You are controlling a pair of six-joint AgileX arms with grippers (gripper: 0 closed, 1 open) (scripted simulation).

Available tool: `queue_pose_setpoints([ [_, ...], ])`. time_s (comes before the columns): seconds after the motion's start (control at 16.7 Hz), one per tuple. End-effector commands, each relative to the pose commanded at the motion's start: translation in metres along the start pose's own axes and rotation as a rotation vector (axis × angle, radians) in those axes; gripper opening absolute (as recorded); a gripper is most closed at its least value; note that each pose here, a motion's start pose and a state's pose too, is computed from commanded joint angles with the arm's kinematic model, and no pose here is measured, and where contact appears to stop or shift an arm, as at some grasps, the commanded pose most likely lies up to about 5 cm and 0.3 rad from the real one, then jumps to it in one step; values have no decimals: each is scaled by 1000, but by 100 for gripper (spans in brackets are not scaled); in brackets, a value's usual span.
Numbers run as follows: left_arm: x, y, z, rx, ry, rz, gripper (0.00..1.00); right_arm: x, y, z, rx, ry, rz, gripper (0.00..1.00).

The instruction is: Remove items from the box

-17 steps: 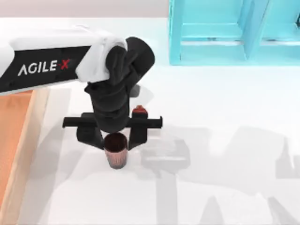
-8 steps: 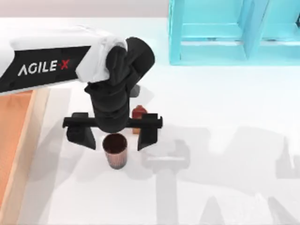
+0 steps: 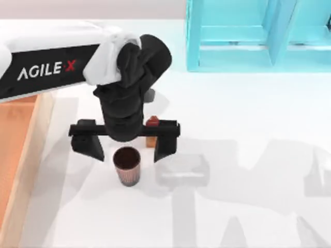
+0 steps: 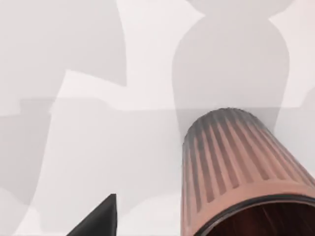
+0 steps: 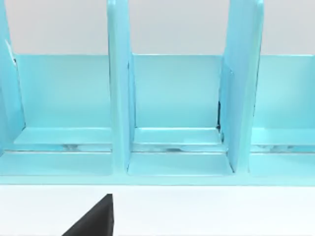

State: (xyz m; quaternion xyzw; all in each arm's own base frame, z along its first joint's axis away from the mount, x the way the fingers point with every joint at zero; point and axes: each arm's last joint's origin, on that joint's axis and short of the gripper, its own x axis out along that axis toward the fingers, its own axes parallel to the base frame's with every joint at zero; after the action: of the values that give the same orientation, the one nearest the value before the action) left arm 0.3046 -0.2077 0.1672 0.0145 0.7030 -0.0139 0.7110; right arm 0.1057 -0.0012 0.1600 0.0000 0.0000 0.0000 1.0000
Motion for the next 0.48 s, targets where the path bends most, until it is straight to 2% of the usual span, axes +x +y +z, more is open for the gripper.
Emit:
queue_pose_setpoints([
  [0.48, -85, 1, -1, 4, 6, 4, 100, 0, 0, 0, 0, 0, 0, 100],
])
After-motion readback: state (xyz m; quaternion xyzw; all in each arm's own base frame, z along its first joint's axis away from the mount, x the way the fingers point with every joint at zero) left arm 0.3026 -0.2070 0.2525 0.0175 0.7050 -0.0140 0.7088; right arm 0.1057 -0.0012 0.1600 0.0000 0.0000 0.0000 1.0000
